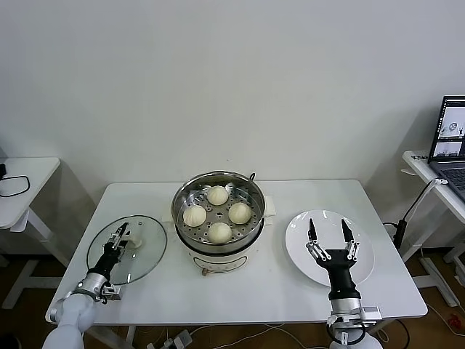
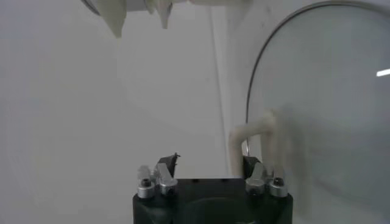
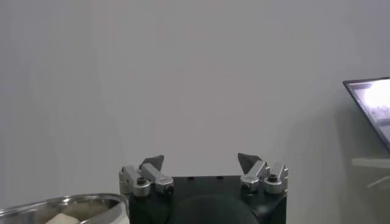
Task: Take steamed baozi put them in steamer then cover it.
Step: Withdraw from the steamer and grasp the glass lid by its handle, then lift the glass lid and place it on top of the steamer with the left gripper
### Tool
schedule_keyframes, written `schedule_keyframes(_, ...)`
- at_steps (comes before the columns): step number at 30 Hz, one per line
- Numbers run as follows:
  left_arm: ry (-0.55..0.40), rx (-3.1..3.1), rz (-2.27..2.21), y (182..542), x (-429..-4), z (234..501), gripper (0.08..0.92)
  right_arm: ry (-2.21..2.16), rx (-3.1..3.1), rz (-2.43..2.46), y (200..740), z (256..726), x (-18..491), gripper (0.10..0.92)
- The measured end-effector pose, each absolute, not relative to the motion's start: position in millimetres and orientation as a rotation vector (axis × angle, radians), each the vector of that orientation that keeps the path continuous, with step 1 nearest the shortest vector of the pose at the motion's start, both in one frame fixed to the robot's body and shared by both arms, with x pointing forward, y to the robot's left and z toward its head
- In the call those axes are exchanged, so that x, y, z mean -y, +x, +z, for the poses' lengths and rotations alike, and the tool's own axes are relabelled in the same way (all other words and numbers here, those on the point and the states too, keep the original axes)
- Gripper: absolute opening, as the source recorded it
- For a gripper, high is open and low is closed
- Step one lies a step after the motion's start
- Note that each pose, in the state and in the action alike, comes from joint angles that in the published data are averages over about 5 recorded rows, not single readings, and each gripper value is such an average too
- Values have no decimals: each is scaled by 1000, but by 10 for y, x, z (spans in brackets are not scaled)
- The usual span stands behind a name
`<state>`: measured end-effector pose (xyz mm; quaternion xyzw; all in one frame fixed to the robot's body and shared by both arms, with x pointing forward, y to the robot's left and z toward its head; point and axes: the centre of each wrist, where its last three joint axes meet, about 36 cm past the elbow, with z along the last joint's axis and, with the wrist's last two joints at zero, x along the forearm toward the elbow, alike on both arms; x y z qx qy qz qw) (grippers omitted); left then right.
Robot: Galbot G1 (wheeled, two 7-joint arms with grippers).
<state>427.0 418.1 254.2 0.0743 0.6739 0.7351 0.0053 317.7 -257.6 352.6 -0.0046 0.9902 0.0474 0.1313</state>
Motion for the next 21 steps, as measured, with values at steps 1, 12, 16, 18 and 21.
schedule_keyframes(1,235,-2112,2301,4272,-4177,2533,463,-13,-2875,138,3178,3522,2576,823)
schedule_keyframes(12,217,-2126,2284,4285,-4128,2505,193,-11,-2873,133,3201,3502,2591,823)
schedule_keyframes(16,163,-2126,2270,4264,-4120,2597,190,-10,-2871,130,3212,3504,2600,823)
schedule_keyframes(18,123,-2119,2265,4248,-4132,2687,190,-11,-2869,130,3219,3505,2598,823)
schedule_keyframes(21,58,-2105,2259,4212,-4154,2858,190,-13,-2867,132,3230,3506,2593,823)
